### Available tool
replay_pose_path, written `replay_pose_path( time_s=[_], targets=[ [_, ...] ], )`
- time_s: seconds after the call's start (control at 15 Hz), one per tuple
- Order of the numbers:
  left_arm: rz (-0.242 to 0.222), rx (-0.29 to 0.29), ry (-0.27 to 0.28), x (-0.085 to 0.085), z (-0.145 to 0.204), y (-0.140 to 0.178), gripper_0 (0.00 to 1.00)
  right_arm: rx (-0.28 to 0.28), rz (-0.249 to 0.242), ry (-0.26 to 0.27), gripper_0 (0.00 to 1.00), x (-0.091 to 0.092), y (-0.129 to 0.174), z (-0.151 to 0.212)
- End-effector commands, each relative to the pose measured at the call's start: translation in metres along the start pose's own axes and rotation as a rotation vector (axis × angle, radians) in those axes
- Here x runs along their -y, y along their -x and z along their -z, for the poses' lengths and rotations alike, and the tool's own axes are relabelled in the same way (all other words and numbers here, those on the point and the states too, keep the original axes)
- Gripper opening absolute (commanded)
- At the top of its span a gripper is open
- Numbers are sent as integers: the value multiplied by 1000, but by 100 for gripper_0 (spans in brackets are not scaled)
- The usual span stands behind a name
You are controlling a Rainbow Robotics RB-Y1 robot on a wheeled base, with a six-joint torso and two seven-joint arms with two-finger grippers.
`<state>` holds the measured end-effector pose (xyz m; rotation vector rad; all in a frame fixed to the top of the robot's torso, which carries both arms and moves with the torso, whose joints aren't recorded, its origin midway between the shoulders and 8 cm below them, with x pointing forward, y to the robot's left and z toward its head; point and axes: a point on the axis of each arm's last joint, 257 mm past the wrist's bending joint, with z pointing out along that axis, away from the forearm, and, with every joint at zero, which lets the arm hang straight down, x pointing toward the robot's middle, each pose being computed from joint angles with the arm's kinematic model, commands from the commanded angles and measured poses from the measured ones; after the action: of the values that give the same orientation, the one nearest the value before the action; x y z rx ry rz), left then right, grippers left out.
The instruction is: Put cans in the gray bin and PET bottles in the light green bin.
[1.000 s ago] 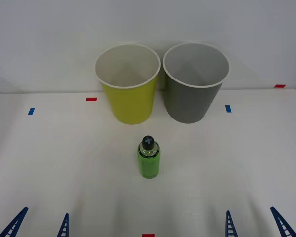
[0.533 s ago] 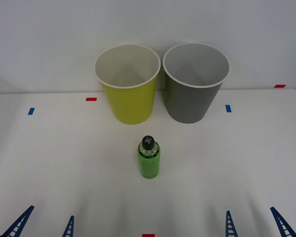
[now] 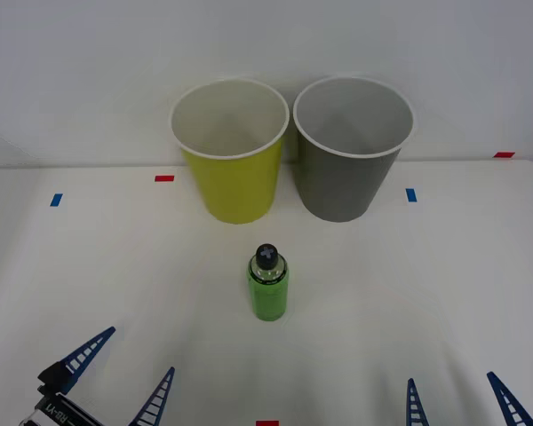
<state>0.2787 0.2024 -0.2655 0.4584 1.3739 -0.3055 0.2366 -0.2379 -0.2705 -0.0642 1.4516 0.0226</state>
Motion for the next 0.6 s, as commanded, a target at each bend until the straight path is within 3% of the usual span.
replay_pose_path(
  time_s=[0.07, 0.6],
  targets=[
    [2, 7, -73, 12, -33, -1, 100, 0, 0, 0, 100, 0, 0, 0],
    [18, 16, -148, 23, -83, 4, 100, 0, 0, 0, 100, 0, 0, 0]
  ],
)
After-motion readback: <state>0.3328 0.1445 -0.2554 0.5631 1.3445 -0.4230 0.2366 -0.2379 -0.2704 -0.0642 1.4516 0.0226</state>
